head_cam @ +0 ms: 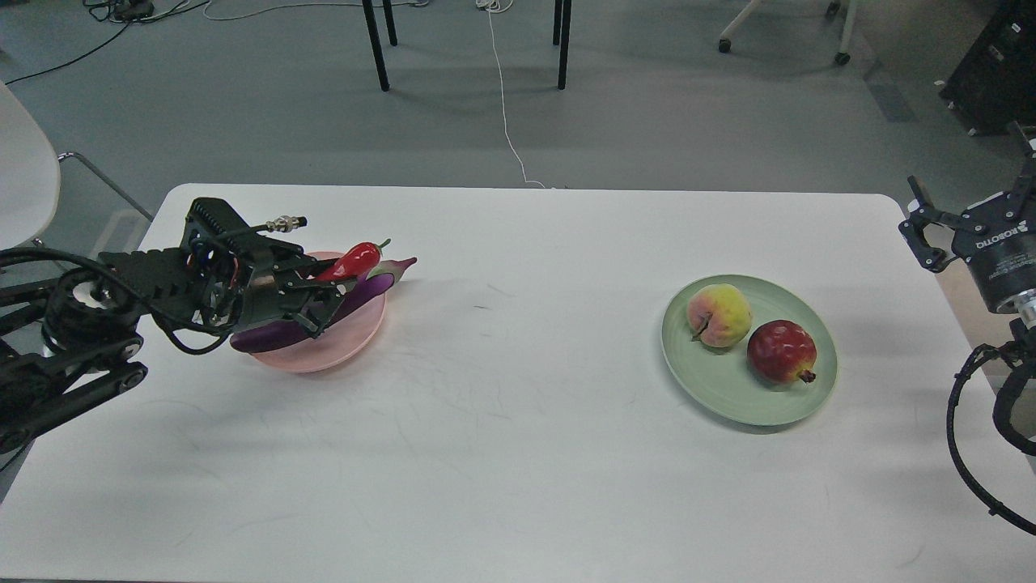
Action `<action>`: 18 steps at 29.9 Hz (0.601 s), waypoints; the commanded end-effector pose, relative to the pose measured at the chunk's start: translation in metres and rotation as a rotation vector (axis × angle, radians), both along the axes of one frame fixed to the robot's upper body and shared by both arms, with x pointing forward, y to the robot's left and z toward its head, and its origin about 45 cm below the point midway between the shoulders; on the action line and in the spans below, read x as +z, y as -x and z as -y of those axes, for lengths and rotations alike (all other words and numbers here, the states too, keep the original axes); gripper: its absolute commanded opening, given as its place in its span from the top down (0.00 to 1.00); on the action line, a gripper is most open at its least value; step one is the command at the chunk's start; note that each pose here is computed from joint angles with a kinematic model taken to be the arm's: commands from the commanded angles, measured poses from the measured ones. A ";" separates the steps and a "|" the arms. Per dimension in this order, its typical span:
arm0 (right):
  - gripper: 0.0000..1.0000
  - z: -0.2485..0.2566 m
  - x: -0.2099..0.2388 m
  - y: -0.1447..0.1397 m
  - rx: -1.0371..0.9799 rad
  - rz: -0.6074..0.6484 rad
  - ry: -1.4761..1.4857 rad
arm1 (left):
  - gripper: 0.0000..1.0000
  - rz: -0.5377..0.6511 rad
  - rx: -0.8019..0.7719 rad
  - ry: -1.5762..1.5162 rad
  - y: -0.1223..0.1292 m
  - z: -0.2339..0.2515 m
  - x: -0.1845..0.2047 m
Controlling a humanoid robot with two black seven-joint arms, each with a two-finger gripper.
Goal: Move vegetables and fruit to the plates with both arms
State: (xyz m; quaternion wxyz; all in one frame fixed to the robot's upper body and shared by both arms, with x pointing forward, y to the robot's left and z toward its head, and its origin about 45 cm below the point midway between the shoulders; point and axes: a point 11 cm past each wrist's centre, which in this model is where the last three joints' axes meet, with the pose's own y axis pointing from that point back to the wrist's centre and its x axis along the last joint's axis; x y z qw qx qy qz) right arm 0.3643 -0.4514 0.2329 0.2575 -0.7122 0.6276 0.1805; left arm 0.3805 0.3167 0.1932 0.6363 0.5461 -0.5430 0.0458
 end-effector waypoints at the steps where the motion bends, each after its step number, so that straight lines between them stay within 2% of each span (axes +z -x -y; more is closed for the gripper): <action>1: 0.03 0.000 -0.001 0.000 0.000 -0.001 -0.001 | 0.85 0.003 0.058 -0.031 -0.010 -0.019 -0.005; 14: 0.03 -0.005 -0.002 0.000 0.009 -0.001 -0.009 | 0.78 0.001 0.084 -0.018 -0.023 -0.010 -0.030; 15: 0.03 -0.004 -0.001 0.000 0.008 0.001 -0.009 | 0.76 -0.006 0.085 -0.019 -0.021 -0.010 -0.034; 18: 0.03 -0.002 0.001 -0.001 0.006 0.004 -0.005 | 0.60 -0.014 0.077 -0.024 -0.019 -0.009 -0.038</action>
